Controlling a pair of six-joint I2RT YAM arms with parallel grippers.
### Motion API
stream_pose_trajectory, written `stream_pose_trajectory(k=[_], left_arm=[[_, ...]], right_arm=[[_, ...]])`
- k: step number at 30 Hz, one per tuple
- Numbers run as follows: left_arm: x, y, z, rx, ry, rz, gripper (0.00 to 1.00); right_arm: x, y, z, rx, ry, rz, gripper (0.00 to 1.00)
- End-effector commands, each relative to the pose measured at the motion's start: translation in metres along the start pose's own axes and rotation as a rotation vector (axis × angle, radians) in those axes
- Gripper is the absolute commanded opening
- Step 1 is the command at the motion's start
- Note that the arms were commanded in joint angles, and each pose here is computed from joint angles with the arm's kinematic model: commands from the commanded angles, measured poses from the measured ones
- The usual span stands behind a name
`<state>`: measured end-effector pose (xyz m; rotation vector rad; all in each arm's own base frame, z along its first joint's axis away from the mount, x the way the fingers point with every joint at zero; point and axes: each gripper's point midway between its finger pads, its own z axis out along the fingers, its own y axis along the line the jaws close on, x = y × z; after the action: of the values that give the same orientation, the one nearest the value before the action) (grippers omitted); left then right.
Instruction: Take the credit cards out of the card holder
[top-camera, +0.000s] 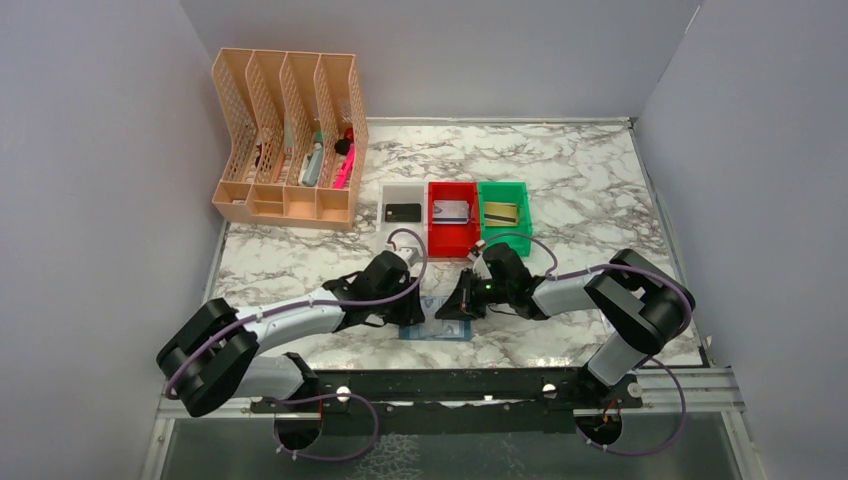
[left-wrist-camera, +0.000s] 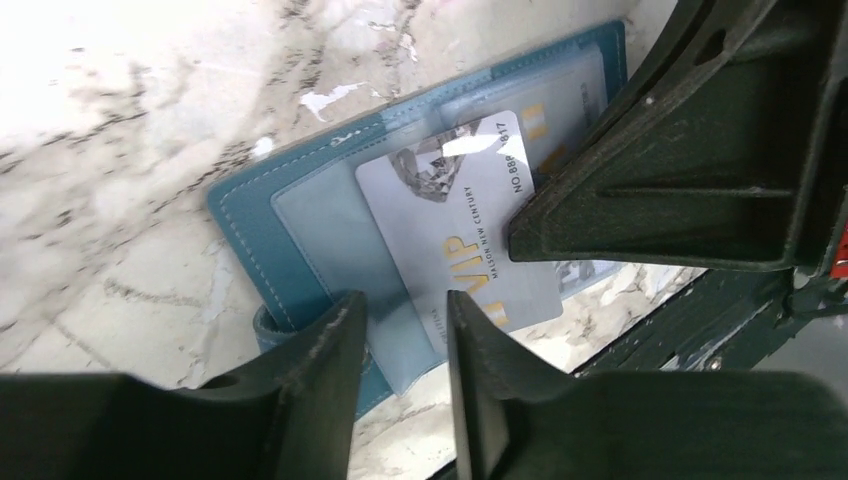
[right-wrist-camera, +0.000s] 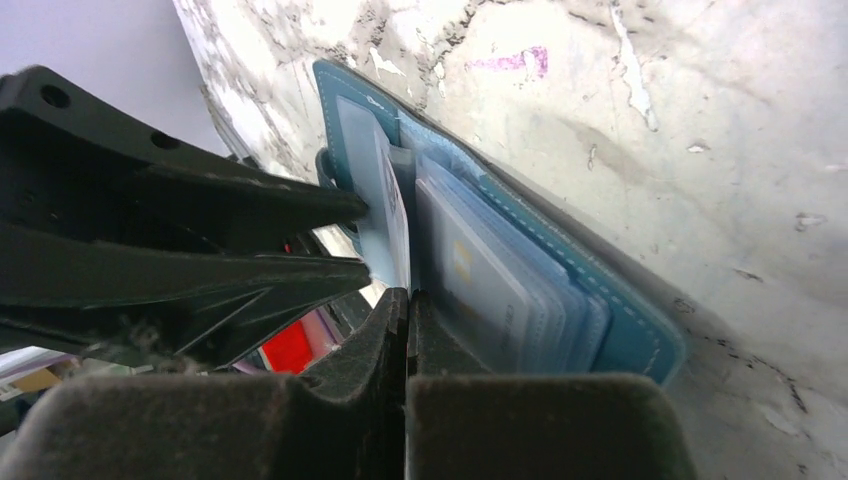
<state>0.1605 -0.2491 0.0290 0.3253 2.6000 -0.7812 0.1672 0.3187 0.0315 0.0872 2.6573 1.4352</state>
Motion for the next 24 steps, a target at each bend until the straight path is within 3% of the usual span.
stream_pose_trajectory(k=[1, 6, 13, 19, 24], left_arm=[[-0.003, 0.038, -0.015, -0.207, -0.046, -0.002, 0.43], [-0.005, 0.043, -0.022, -0.228, -0.094, -0.041, 0.57], [0.010, 0.058, -0.022, -0.293, -0.041, -0.068, 0.57], [-0.027, 0.024, -0.035, -0.166, -0.172, -0.053, 0.60], [-0.038, 0.003, -0.040, -0.086, -0.183, -0.024, 0.60]], right_arm=[[0.002, -0.017, -0.001, 0.070, -0.004, 0.011, 0.03], [0.003, -0.020, 0.001, 0.078, 0.003, 0.016, 0.03], [0.003, -0.021, 0.000, 0.084, 0.000, 0.017, 0.03], [0.000, -0.003, -0.001, 0.020, 0.010, -0.018, 0.03], [-0.005, 0.012, -0.004, -0.013, 0.000, -0.044, 0.09]])
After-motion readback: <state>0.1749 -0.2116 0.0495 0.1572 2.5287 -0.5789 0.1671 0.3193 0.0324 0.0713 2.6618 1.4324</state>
